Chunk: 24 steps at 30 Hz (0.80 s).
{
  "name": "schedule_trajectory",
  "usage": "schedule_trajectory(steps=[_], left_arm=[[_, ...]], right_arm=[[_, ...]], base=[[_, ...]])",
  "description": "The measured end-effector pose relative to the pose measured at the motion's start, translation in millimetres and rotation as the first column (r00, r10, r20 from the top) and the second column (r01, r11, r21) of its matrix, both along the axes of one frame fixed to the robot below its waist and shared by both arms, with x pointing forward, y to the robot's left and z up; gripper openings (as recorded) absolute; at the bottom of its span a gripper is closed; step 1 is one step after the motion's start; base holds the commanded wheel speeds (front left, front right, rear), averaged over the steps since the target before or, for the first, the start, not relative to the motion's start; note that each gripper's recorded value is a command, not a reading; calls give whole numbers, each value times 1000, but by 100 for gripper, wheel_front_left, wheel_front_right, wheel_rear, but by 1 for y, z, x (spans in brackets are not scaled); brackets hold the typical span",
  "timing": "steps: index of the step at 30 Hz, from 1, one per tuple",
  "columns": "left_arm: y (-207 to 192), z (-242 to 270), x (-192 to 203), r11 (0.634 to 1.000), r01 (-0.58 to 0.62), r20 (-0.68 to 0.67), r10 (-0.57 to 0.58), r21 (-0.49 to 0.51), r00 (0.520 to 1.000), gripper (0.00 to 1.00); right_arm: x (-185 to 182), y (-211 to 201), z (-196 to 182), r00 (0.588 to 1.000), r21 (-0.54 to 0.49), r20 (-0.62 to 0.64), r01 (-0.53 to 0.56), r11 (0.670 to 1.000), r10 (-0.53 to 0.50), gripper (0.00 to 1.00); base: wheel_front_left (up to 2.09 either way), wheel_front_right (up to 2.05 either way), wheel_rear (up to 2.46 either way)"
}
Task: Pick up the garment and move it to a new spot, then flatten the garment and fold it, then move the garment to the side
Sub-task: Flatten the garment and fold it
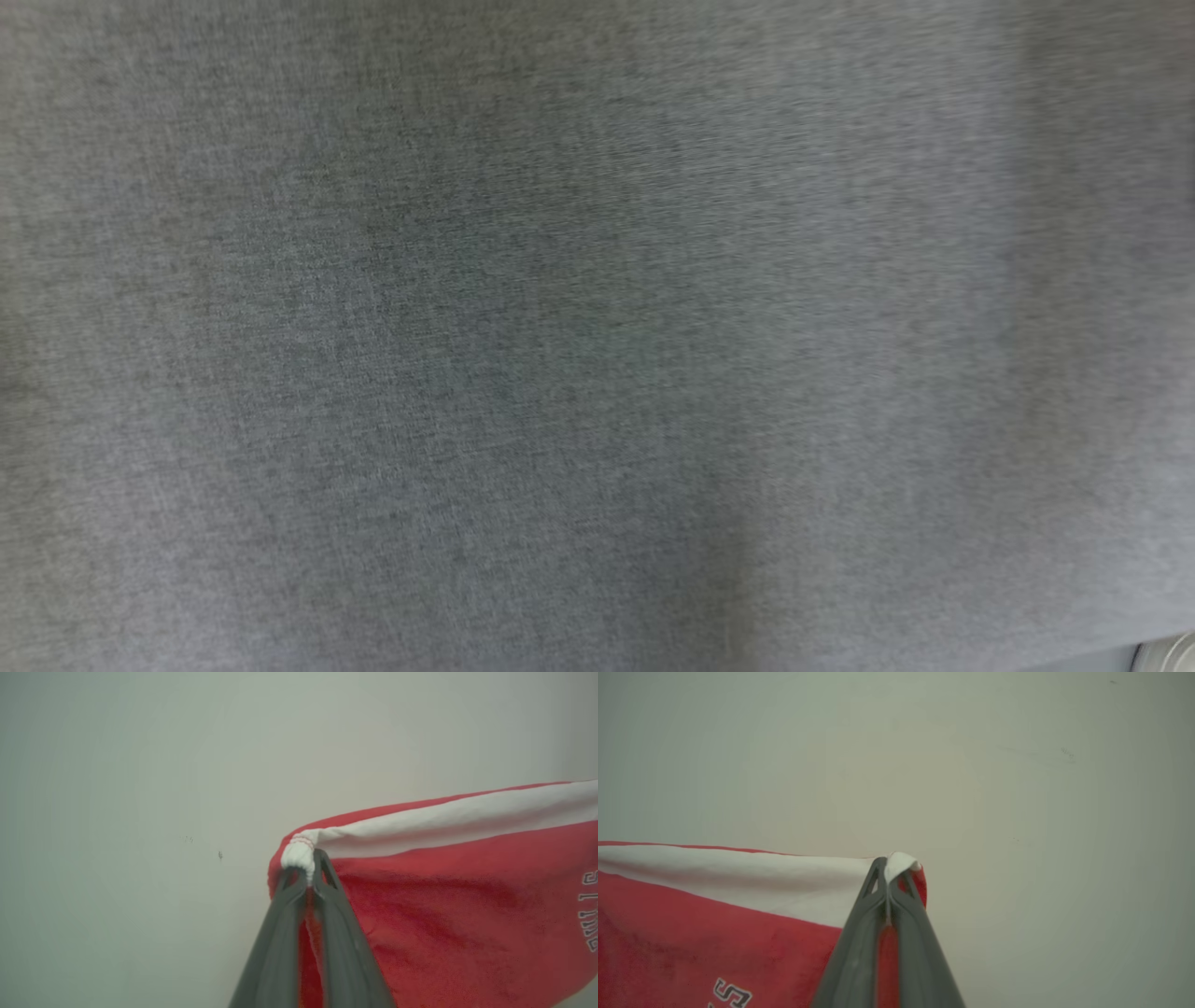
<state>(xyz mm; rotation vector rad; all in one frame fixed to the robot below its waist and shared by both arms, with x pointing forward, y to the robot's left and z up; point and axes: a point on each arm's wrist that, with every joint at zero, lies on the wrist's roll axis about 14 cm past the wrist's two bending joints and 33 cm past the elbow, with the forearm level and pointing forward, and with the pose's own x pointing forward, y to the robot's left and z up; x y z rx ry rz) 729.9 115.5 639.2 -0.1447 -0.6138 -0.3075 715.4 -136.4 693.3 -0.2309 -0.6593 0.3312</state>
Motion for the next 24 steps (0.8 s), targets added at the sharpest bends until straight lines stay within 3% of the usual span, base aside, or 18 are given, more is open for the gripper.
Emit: schedule_trajectory(steps=[4,7,14,19,24], left_arm=[[4,-63,3,999,20,-125,-24,-34,992,0],[7,-92,-6,998,30,-197,-40,-53,980,0],[9,-113,-48,994,70,-289,-93,-88,953,0],[6,-114,-91,988,96,-348,-134,-124,928,0],[1,-116,-141,983,102,-411,-157,-152,898,0]], right_arm=[[8,20,-74,988,-40,-149,-50,998,43,0],[0,26,-102,972,-31,-222,-89,996,80,0],[-41,22,-115,938,7,-317,-145,989,139,0],[-84,11,-99,912,48,-376,-159,986,165,0],[-136,-6,-105,849,107,-504,-121,987,159,0]], base=[[0,0,0],[0,0,0],[0,0,0],[0,0,0],[0,0,0]])
